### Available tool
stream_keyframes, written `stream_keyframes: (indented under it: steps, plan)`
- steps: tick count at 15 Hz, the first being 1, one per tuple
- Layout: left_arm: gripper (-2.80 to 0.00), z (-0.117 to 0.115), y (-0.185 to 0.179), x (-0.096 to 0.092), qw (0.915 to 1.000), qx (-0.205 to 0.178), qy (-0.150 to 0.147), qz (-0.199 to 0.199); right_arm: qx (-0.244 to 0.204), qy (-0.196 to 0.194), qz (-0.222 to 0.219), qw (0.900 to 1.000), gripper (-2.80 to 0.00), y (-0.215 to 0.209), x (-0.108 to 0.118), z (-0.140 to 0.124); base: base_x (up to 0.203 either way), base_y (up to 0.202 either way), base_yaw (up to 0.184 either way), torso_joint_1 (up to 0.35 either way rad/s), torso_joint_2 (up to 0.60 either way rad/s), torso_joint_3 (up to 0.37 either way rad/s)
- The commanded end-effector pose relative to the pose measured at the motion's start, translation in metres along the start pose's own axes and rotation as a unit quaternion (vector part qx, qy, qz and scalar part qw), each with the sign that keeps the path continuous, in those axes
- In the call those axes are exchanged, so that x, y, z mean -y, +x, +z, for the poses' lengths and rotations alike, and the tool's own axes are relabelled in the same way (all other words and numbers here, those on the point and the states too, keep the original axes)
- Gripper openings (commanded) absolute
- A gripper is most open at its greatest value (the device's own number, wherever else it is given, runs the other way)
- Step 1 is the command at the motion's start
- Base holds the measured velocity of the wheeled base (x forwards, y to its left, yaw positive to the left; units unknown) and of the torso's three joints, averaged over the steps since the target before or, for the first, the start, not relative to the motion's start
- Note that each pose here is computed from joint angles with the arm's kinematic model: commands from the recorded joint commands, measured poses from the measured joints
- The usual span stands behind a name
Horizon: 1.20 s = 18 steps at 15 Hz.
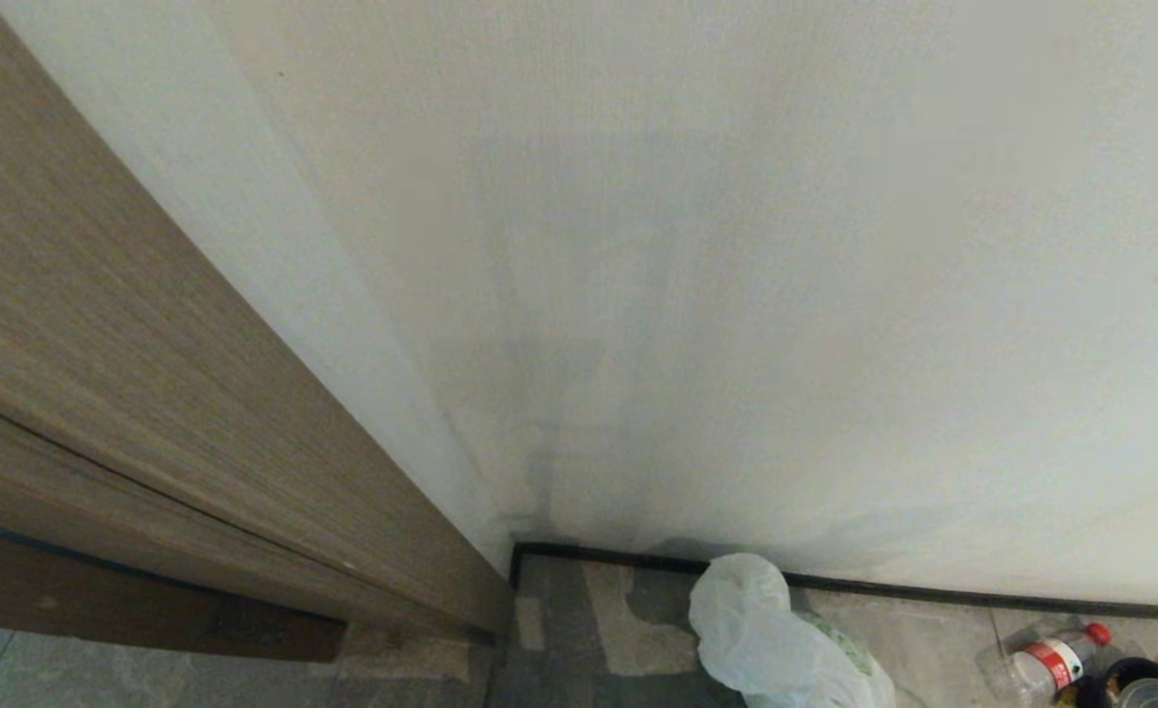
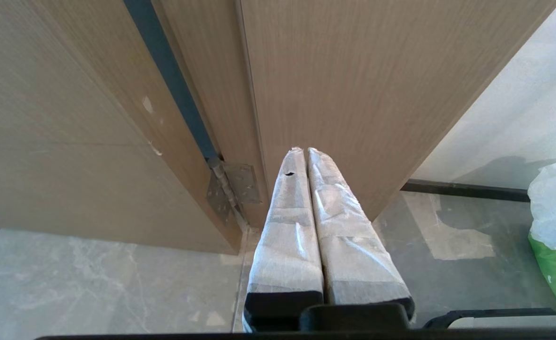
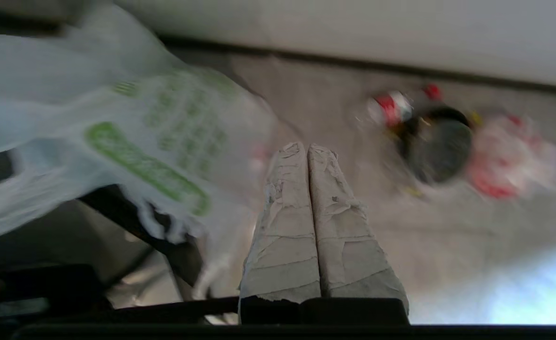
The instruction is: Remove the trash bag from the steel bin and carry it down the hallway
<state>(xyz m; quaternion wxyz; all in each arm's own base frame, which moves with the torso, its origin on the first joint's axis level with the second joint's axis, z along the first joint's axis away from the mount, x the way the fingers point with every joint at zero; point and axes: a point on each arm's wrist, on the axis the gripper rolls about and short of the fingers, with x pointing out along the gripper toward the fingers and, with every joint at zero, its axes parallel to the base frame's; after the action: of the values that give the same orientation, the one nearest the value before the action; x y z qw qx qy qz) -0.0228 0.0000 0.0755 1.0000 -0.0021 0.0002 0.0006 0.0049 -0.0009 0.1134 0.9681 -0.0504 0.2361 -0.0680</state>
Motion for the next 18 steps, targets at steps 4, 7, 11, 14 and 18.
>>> stream_keyframes:
  steps: [4, 7, 11, 14, 18]
  plan:
    - [-2.8, 0.0, 0.0, 0.0, 1.0, 0.001, 0.0, 0.0, 0.107, 0.033, 0.007, 0.994, -2.8, 0.01, -0.005, -0.032, 0.0, 0.0, 0.0, 0.0, 0.0, 0.0]
    - [-2.8, 0.0, 0.0, 0.0, 1.0, 0.001, 0.0, 0.001, 0.098, 0.025, 0.041, 0.994, -2.8, 0.01, -0.005, -0.034, 0.0, 0.0, 0.0, 0.0, 0.0, 0.0]
    - [-2.8, 0.0, 0.0, 0.0, 1.0, 0.0, 0.0, 0.0, 0.162, 0.026, 0.066, 0.984, -2.8, 0.002, -0.004, -0.039, 0.0, 0.0, 0.0, 0.0, 0.0, 0.0]
    - [-2.8, 0.0, 0.0, 0.0, 1.0, 0.001, 0.0, 0.0, 0.21, 0.03, 0.069, 0.975, -2.8, -0.004, -0.003, -0.044, 0.0, 0.0, 0.0, 0.0, 0.0, 0.0]
    - [-2.8, 0.0, 0.0, 0.0, 1.0, 0.001, 0.0, 0.0, 0.209, 0.029, 0.07, 0.975, -2.8, -0.004, -0.003, -0.044, 0.0, 0.0, 0.0, 0.0, 0.0, 0.0]
